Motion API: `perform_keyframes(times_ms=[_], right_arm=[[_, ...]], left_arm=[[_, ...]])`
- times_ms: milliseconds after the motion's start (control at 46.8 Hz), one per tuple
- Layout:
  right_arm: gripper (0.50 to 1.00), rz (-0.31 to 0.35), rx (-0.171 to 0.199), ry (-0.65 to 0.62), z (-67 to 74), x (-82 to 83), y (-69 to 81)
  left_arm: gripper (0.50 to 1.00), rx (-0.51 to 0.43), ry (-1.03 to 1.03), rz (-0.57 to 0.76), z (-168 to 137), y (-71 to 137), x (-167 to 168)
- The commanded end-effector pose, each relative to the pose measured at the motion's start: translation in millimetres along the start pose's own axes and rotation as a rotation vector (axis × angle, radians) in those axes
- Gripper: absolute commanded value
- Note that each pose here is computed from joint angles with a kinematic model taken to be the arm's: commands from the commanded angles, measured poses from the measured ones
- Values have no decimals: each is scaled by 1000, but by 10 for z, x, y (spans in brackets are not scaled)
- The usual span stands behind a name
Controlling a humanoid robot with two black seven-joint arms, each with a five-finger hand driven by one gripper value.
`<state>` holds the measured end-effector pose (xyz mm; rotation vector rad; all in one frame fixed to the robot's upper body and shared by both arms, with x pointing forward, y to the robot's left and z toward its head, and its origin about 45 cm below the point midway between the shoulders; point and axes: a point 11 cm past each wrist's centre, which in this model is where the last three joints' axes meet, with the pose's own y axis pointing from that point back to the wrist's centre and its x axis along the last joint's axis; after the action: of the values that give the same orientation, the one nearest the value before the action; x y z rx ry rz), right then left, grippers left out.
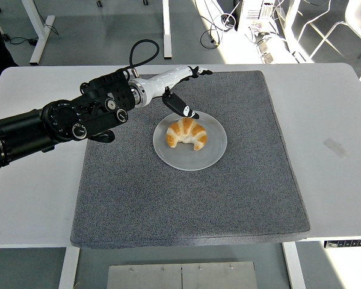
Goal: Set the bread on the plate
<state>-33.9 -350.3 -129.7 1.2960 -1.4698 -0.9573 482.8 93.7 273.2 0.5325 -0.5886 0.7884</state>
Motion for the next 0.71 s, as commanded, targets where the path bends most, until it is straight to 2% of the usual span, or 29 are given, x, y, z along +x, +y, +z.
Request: perform_keyframes(times_ms=[0, 299, 491, 684], right_arm=[[1000, 0, 0, 0, 0, 0, 0], [1000, 0, 0, 0, 0, 0, 0], [1000, 0, 0, 0, 0, 0, 0], [1000, 0, 0, 0, 0, 0, 0]], left_arm=[[963, 3, 77, 54, -24, 32, 145], [963, 50, 351, 325, -334, 262, 673], [963, 81, 570, 499, -665, 428, 945], [965, 43, 762, 629, -886, 588, 1095]])
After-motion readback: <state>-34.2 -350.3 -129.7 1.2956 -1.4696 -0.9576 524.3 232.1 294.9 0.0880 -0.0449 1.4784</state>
